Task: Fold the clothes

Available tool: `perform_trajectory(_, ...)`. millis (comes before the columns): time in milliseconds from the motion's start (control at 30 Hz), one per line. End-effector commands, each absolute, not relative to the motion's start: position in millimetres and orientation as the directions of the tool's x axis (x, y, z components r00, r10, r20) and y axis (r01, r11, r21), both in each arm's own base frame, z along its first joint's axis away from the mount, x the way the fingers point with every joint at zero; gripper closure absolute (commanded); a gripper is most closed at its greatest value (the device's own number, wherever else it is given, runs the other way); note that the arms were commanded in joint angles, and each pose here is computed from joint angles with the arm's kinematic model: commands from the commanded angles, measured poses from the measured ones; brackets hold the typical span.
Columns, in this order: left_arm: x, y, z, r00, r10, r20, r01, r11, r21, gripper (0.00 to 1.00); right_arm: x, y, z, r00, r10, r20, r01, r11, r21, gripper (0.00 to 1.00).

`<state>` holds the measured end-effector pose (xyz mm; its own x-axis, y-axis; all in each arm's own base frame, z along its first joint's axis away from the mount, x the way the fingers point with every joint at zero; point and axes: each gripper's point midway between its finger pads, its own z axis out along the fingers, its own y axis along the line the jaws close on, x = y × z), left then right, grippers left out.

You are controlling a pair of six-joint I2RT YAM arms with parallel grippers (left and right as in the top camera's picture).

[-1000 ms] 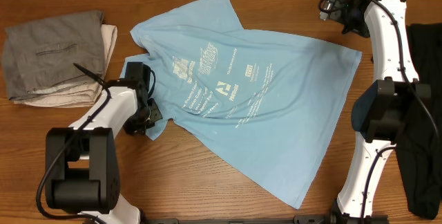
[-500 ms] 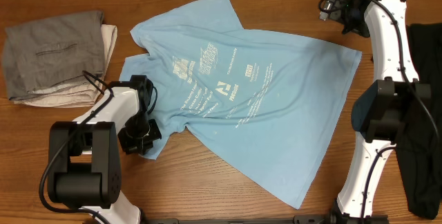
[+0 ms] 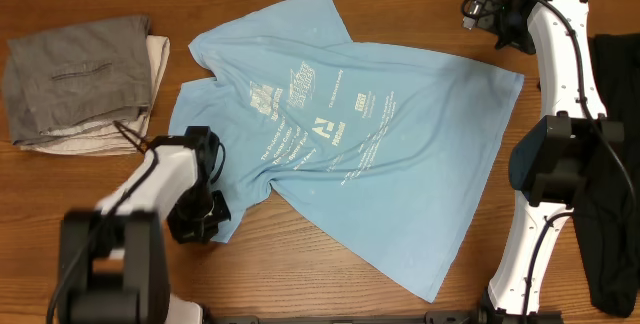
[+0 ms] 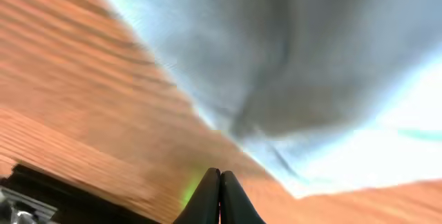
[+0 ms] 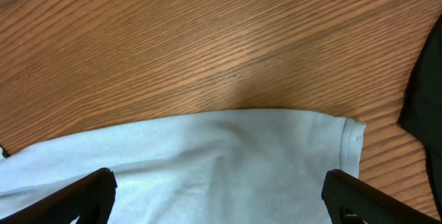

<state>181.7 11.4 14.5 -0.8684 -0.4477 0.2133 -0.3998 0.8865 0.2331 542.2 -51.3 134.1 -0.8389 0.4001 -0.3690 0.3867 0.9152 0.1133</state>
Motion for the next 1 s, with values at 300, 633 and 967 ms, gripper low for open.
perform_trajectory(300, 214.3, 27.4, 92.4, -0.762, -0.614, -0.204, -0.632, 0.775, 0.028, 0.9, 545.1, -54.0, 146.6, -0.823, 0.405, -0.397, 0.39, 0.913, 0.122, 0.0)
perform_trajectory(633, 227.5, 74.0, 65.0, -0.652, -0.735, -0.188, -0.755, 0.652, 0.068, 0.93, 545.1, -54.1, 146.6, -0.823, 0.405, -0.397, 0.39, 0.913, 0.122, 0.0)
perform_trajectory(967, 255.8, 87.2, 13.3, -0.665, -0.731, -0.152, -0.746, 0.659, 0.093, 0.96, 545.1, -54.1, 146.6, -0.823, 0.405, -0.397, 0.39, 0.913, 0.122, 0.0)
